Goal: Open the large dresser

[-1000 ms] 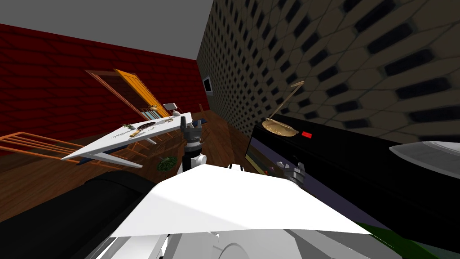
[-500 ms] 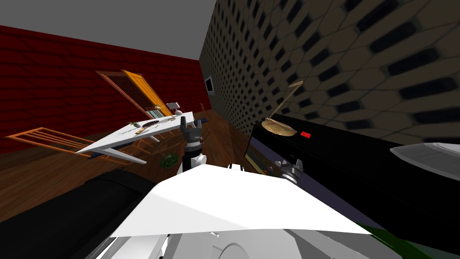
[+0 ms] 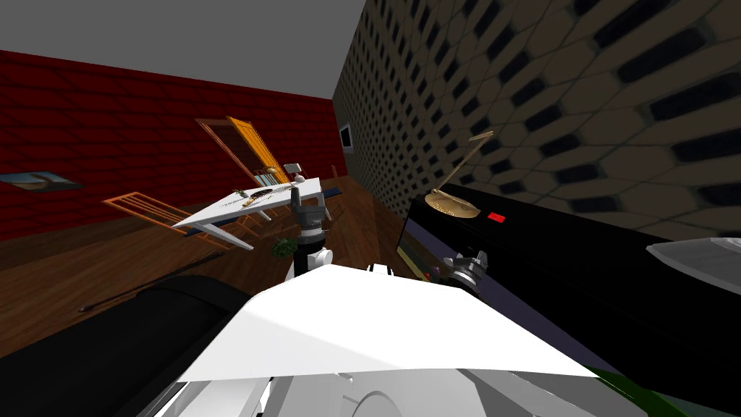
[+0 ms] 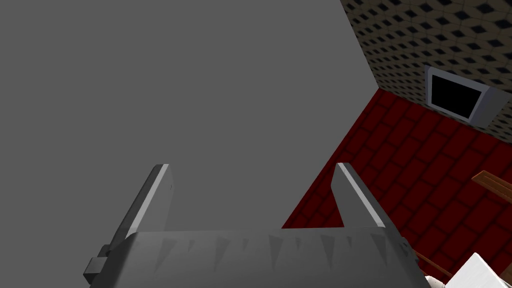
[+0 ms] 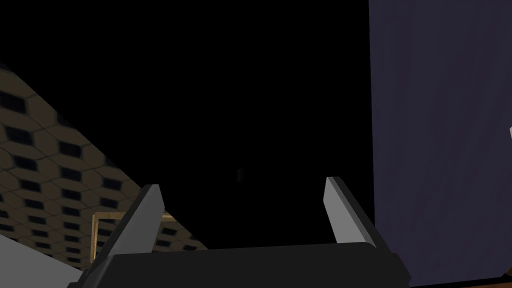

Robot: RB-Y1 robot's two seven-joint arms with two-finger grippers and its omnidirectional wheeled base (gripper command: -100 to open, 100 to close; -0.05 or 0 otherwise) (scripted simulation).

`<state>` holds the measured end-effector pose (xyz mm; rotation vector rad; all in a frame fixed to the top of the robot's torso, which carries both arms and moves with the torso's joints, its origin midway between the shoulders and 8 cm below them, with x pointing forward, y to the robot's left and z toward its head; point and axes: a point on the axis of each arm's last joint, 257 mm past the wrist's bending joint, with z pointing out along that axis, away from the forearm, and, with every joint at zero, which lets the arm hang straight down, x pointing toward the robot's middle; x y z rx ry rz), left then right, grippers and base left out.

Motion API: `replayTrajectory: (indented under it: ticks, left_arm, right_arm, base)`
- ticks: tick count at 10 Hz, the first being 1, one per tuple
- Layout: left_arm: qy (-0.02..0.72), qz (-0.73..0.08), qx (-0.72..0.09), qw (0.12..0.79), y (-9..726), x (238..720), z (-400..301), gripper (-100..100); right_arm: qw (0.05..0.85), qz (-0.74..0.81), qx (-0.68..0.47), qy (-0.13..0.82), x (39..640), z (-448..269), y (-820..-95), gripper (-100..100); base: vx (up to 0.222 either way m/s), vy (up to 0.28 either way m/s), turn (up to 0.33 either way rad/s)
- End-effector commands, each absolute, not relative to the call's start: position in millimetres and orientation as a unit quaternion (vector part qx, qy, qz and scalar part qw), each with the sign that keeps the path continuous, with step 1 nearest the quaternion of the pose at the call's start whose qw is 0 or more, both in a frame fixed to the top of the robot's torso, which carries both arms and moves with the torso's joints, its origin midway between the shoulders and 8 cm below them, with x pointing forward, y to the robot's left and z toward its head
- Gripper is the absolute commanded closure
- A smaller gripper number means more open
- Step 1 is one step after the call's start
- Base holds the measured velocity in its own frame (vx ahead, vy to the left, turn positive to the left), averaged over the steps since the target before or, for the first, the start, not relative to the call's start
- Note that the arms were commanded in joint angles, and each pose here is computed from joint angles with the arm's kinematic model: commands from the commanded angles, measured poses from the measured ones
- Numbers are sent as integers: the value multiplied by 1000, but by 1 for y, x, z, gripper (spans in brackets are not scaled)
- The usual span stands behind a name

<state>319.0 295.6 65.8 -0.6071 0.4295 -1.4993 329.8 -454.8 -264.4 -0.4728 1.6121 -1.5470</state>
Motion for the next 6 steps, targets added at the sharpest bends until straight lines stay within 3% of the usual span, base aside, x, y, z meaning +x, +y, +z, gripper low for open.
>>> replayTrajectory:
  ticks: [1,3,4,6]
  left_arm:
    - [191,-665,-269,670,296,319,66,0]
    - [191,-665,-269,670,296,319,66,0]
    - [191,-665,-269,670,296,319,66,0]
    - [191,-665,-269,670,296,319,66,0]
  right_arm:
    - [405,-622,-177,647,343,-262,-464,-100]
    - [404,-622,-175,647,343,-261,-466,-100]
    - [409,-620,-181,645,338,-263,-461,100]
    - [417,-615,-190,641,328,-264,-454,100]
  base:
    - [-94,-20,128]
    - [-71,-12,82]
    - [47,15,-142]
    - [108,35,-192]
